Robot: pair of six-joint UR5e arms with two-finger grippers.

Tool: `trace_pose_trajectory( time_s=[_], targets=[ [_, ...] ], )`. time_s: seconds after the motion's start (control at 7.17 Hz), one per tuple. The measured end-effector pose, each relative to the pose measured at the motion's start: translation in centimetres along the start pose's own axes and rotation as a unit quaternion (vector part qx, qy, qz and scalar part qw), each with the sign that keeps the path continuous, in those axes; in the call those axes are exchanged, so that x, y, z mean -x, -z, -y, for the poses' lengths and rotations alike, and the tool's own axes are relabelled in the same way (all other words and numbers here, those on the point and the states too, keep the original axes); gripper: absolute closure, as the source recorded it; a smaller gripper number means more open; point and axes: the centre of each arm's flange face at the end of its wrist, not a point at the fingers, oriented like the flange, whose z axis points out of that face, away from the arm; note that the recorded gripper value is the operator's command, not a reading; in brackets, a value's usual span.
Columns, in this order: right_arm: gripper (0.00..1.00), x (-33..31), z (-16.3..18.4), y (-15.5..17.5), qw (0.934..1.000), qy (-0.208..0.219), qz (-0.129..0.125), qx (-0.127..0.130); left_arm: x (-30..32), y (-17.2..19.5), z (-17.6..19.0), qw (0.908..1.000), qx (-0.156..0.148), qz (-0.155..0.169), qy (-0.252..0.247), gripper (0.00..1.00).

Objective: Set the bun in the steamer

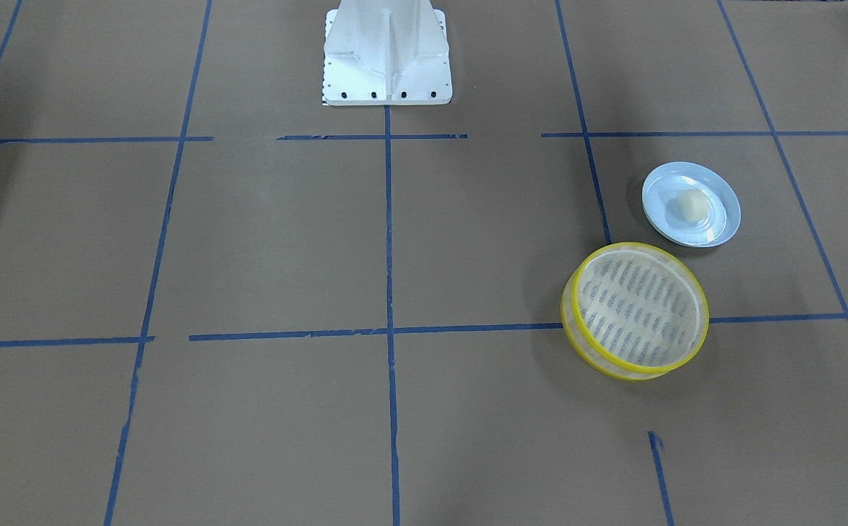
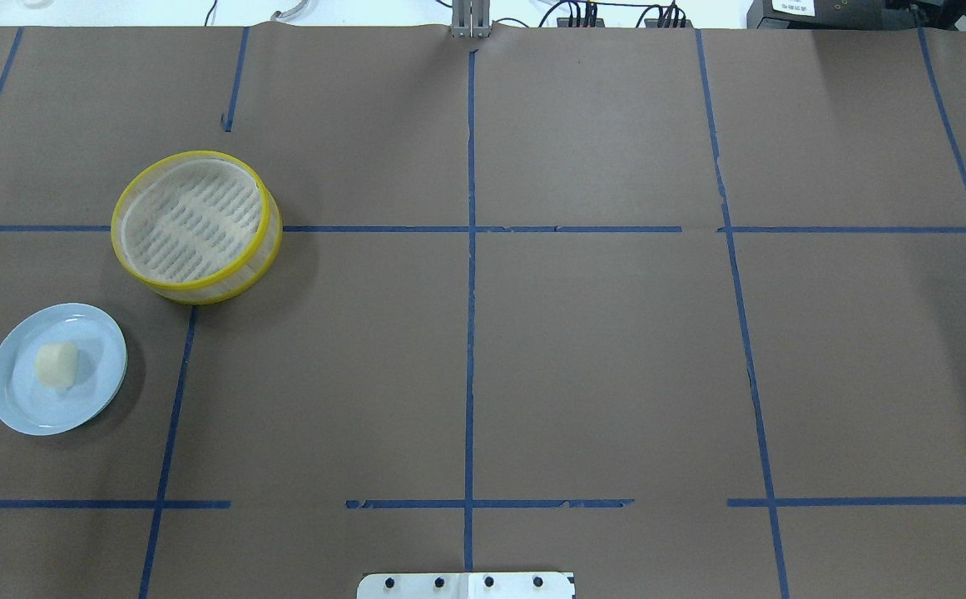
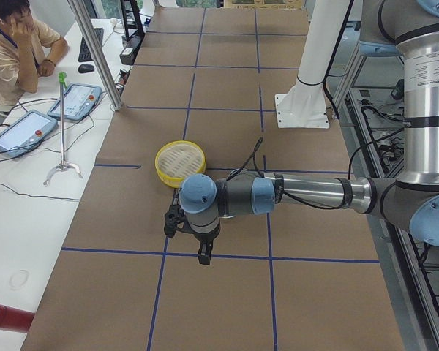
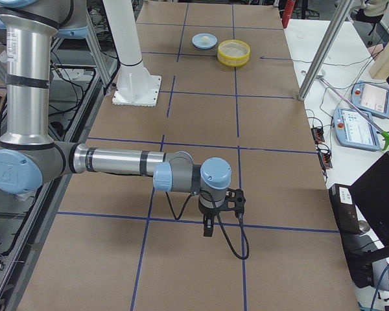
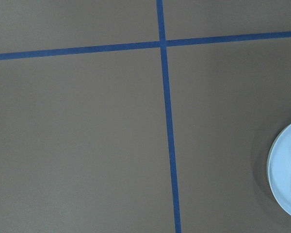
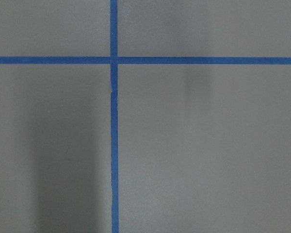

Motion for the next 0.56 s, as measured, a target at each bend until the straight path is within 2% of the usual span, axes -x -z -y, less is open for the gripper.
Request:
trace_pose_trajectory(
  time_s=[0.42, 0.56],
  targets=[
    [0.00, 0.0, 0.0, 0.0, 1.0000, 0.000, 0.000, 0.000, -0.4, 1.6, 0.5, 0.9999, -0.012, 0.005, -0.001, 0.00],
    [0.00, 0.0, 0.0, 0.0, 1.0000, 0.000, 0.000, 0.000, -0.3, 1.7, 0.6, 0.9998, -0.011, 0.016, -0.003, 0.00]
  ],
)
